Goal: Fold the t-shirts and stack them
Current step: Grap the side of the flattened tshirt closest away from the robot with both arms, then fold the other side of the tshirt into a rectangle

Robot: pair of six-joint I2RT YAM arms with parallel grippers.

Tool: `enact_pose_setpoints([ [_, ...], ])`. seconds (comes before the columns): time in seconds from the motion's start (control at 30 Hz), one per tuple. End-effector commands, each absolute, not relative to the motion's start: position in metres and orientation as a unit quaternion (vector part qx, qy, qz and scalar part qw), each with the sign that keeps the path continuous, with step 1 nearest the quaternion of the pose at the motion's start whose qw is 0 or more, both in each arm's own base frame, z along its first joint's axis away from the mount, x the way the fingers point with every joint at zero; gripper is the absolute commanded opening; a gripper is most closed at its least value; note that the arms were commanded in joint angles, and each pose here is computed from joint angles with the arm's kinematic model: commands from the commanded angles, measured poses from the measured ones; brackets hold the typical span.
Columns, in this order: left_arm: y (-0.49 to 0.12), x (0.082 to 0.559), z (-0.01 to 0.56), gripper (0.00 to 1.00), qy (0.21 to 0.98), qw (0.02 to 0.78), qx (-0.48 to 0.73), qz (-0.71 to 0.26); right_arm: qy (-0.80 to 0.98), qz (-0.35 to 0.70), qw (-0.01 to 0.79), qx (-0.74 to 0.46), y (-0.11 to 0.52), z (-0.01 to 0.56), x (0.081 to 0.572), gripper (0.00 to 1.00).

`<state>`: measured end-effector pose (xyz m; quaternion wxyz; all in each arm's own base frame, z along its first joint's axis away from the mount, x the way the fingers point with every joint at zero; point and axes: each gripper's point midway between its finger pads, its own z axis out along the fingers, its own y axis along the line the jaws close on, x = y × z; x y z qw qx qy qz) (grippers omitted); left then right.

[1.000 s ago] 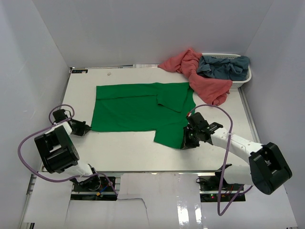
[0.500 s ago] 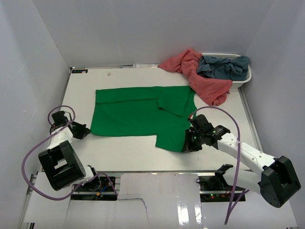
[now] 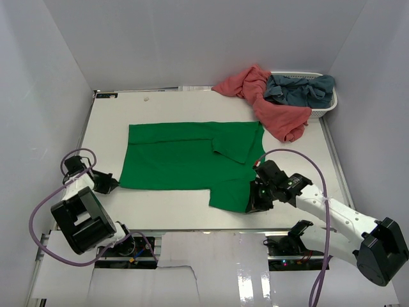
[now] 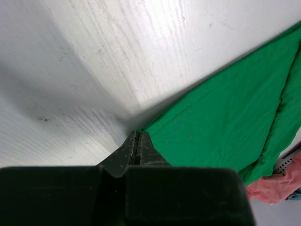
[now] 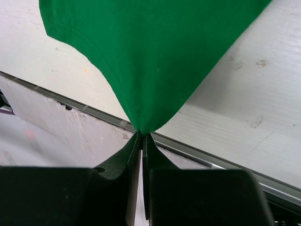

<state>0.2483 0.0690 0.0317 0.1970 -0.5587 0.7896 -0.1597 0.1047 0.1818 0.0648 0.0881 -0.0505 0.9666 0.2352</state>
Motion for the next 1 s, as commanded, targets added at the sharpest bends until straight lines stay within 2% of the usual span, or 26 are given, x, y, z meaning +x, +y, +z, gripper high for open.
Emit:
enact_pose_setpoints([
  [0.0,0.071,0.249,0.034,0.00,0.788,0.196,-0.557,-0.172,0.967,0.229,0.100,-0.043,0.180,0.077,0.108,0.08],
  [0.97,0.084,0.295,0.071,0.00,0.762,0.227,-0.564,-0.225,0.953,0.216,0.185,-0.102,0.218,0.140,0.185,0.08],
])
